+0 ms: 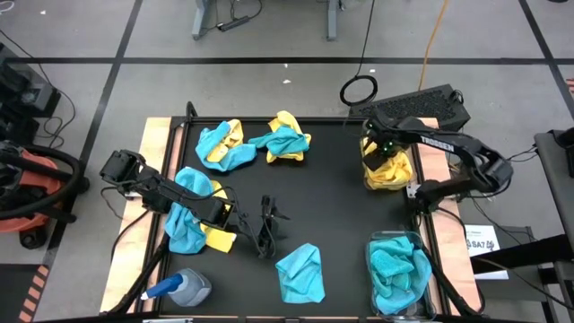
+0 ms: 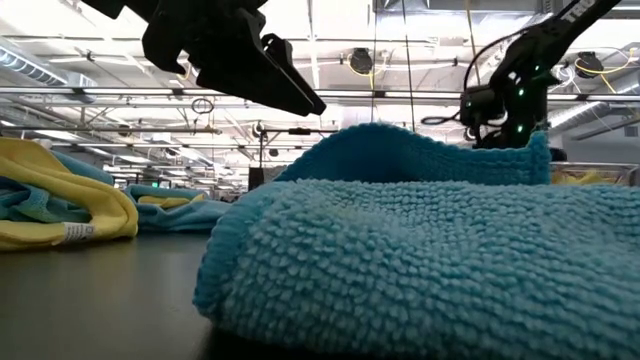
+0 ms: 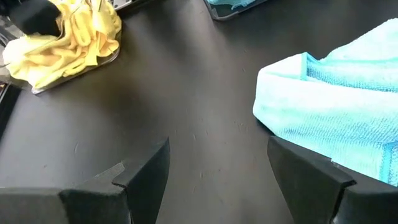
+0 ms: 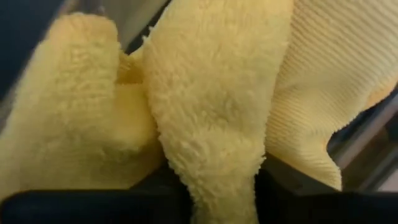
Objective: Sort microfiber towel by color & place in baskets
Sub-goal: Put the yellow towel into the top transparent bin, then put the blue towel into the bottom transparent bin
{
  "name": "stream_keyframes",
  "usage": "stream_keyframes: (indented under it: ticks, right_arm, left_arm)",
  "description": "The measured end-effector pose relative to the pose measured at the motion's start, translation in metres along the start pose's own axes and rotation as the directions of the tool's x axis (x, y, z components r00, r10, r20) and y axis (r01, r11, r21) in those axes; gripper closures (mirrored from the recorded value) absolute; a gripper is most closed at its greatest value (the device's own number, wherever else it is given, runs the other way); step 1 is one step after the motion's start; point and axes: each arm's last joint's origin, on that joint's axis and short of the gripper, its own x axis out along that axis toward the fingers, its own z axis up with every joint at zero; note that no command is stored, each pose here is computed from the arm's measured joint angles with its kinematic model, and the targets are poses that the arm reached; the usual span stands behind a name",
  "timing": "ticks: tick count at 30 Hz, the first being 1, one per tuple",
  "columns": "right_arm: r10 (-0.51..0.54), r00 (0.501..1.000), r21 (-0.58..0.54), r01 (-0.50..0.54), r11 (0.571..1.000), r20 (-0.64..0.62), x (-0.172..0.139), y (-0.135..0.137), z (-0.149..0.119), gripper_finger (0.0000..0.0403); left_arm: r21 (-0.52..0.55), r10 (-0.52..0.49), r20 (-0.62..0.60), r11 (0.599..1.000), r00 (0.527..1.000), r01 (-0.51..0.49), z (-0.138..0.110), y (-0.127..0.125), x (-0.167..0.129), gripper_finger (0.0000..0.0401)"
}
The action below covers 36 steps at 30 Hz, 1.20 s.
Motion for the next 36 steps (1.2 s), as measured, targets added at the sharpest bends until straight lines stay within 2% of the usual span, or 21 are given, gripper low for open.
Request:
stream_keyframes:
  ticks: [7, 14, 18, 23, 27, 36]
  right_arm:
    - [0.119, 0.989, 0.025, -0.121, 0.992, 0.085, -0.034, -0.002, -0.008, 0.0196]
    - [0.170, 0.966, 0.020, -0.177, 0.984, 0.195, -0.064, -0.005, -0.018, 0.0153]
    - [0.203, 0.944, 0.009, -0.212, 0.977, 0.261, -0.078, -0.006, -0.025, 0.0147]
    - [0.213, 0.916, 0.019, -0.233, 0.972, 0.340, -0.095, -0.009, -0.036, 0.0147]
    - [0.298, 0.863, -0.024, -0.316, 0.948, 0.407, -0.111, -0.009, -0.043, 0.0147]
    - [0.489, 0.709, -0.213, -0.447, 0.869, 0.508, -0.136, 0.005, -0.061, 0.0147]
  left_arm:
    - [0.001, 0.000, -0.002, 1.000, 1.000, 0.000, 0.000, 0.000, 0.000, 0.0125]
    - [-0.003, -0.013, 0.011, 1.000, 1.000, 0.013, 0.001, 0.000, 0.000, 0.0125]
    - [-0.010, -0.103, 0.053, 0.995, 0.993, 0.104, 0.004, -0.002, 0.000, 0.0125]
    - [-0.006, -0.245, 0.130, 0.969, 0.961, 0.248, 0.010, -0.006, -0.001, 0.0125]
    - [0.013, -0.324, 0.181, 0.945, 0.929, 0.327, 0.014, -0.011, -0.003, 0.0125]
    - [0.043, -0.373, 0.203, 0.927, 0.905, 0.372, 0.017, -0.023, -0.008, 0.0125]
